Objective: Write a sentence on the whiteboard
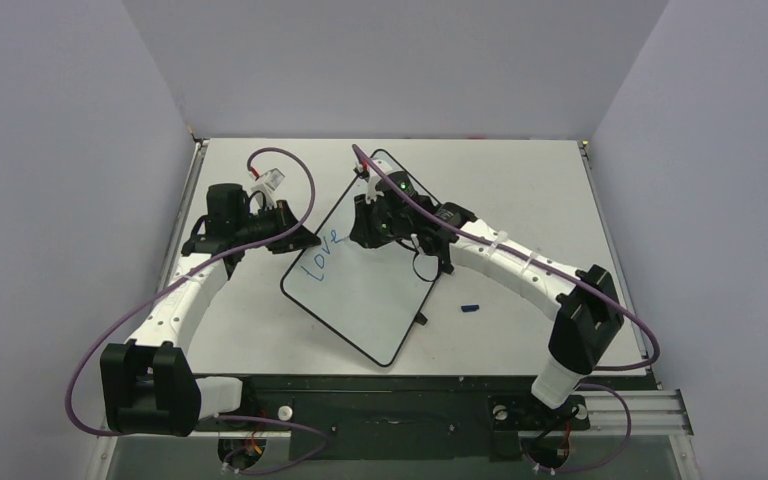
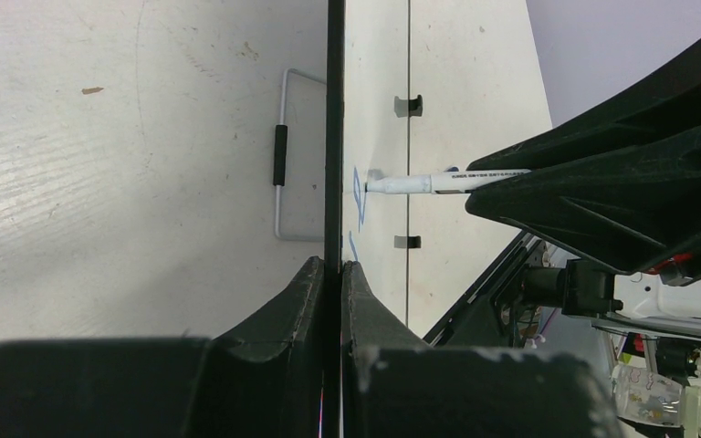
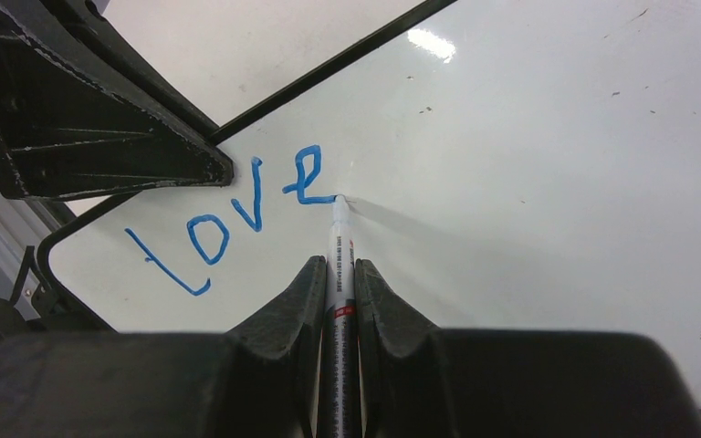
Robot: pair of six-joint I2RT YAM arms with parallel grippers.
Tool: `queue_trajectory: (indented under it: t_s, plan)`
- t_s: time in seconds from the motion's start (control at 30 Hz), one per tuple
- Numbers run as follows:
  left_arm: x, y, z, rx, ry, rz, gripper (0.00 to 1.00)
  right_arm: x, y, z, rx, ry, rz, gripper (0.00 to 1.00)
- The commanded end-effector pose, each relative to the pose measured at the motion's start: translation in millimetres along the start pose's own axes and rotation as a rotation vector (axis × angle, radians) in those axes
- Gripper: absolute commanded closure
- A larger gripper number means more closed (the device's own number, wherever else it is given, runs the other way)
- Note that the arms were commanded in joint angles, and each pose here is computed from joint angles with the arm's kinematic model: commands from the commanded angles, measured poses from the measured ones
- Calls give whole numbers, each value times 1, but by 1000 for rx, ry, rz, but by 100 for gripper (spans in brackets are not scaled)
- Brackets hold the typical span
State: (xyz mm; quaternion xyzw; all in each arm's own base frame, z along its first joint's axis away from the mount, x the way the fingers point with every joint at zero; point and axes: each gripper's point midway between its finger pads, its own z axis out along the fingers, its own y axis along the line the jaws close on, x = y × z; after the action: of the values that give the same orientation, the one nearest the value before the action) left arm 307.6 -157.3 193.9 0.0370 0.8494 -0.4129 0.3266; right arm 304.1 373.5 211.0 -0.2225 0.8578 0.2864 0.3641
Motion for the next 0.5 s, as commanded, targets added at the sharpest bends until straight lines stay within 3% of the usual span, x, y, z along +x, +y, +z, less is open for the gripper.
queue_trajectory:
  t_s: [0.0, 0.47]
  plan:
    - [-23, -22, -8, 56, -78, 122, 100, -12, -11, 2, 47, -21, -13, 100]
    - [-22, -21, -7, 55, -74, 121, 100, -61, -6, -49, 74, -156, -42, 100]
